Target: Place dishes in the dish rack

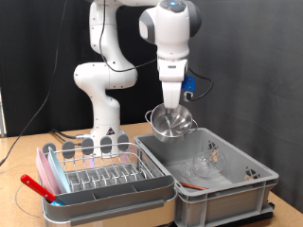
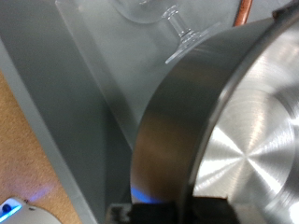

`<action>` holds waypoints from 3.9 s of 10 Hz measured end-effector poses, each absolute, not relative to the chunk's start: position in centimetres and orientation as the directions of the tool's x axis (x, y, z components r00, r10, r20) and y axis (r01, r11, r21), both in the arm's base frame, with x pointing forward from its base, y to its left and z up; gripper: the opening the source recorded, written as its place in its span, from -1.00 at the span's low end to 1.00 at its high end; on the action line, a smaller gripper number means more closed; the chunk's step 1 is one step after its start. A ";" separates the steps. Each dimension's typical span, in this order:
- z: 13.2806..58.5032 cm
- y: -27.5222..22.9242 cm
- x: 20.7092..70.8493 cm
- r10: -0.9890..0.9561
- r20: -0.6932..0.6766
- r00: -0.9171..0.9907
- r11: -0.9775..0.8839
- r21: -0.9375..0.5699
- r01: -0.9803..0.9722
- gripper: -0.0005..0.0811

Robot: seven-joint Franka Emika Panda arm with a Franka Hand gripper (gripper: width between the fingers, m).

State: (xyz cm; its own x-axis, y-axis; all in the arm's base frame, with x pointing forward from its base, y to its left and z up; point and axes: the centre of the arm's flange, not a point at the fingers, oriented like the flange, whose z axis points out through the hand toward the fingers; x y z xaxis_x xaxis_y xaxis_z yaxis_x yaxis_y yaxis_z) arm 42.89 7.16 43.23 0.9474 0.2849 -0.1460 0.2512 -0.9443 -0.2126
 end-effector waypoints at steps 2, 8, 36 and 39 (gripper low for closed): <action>42.9 5.9 42.2 0.329 -0.193 0.924 -0.928 -0.250 0.278 -0.93; 43.1 -2.4 38.6 0.371 -0.297 0.880 -0.920 -0.248 0.304 -0.93; 34.1 -5.3 36.2 0.463 -0.242 0.853 -0.884 -0.199 0.423 0.96; 35.8 -5.1 36.0 0.470 -0.223 0.854 -0.881 -0.179 0.438 0.99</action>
